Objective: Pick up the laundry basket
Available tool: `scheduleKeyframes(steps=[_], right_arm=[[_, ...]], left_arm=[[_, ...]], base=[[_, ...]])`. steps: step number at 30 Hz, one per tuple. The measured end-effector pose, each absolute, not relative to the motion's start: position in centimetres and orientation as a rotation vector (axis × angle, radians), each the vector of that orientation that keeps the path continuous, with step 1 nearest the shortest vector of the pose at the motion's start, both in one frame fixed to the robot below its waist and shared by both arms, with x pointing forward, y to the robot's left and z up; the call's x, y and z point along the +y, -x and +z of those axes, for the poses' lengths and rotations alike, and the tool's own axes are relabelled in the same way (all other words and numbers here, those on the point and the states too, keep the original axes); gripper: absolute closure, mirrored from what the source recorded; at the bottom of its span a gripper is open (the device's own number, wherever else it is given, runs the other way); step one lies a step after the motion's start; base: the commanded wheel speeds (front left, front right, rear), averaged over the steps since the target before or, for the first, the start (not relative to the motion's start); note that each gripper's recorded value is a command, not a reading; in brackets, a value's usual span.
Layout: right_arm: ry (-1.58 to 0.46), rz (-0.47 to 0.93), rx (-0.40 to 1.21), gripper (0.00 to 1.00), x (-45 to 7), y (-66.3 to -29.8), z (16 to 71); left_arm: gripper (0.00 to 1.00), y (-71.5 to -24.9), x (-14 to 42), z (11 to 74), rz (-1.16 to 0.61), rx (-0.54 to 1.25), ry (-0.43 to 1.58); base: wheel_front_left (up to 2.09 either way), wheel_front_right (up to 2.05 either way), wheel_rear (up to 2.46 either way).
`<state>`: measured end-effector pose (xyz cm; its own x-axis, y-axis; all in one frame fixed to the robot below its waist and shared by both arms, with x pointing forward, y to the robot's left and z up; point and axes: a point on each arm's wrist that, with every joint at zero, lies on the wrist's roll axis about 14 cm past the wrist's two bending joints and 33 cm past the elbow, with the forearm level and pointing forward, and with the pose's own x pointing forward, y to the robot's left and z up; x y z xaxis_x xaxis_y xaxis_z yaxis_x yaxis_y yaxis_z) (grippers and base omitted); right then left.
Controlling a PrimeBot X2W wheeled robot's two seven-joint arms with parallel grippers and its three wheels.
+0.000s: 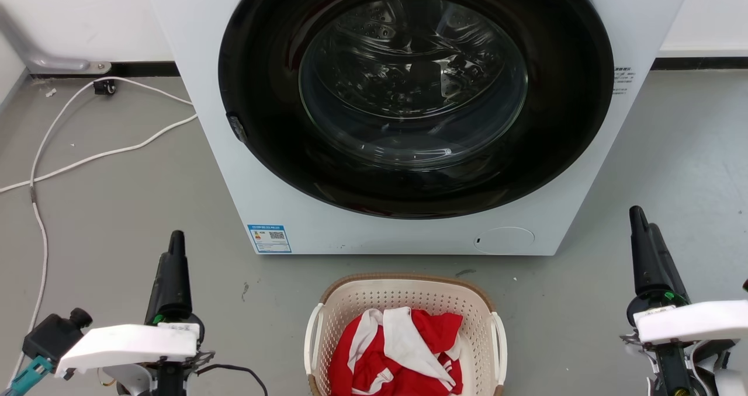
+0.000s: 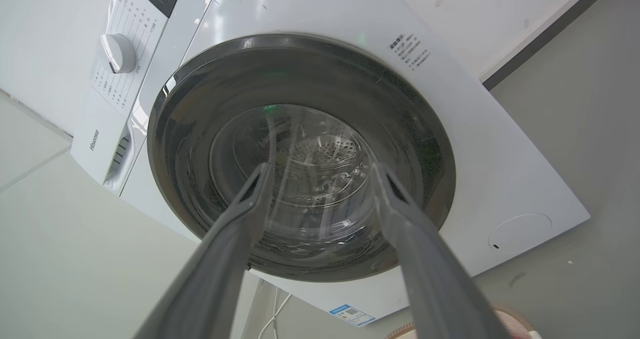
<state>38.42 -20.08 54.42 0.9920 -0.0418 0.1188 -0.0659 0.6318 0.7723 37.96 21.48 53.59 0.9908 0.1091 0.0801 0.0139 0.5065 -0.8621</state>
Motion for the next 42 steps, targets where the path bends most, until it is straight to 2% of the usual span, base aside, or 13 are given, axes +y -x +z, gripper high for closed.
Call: scheduleKeyframes(steps=[19,42], right_arm=[[-0.451,0.083,-0.188,0.0,-17.8,-38.1,56.5],[-0.189,0.073,-0.212,0.0,-17.9,-37.7,56.4]], left_arm=[[0.0,-38.0,15.0,57.3,-0.133,-0.17,0.538],[0.0,-37.1,10.6,57.0,-0.202,-0.18,0.143]], base=[[0.0,0.0,0.0],[0.0,0.0,0.0]])
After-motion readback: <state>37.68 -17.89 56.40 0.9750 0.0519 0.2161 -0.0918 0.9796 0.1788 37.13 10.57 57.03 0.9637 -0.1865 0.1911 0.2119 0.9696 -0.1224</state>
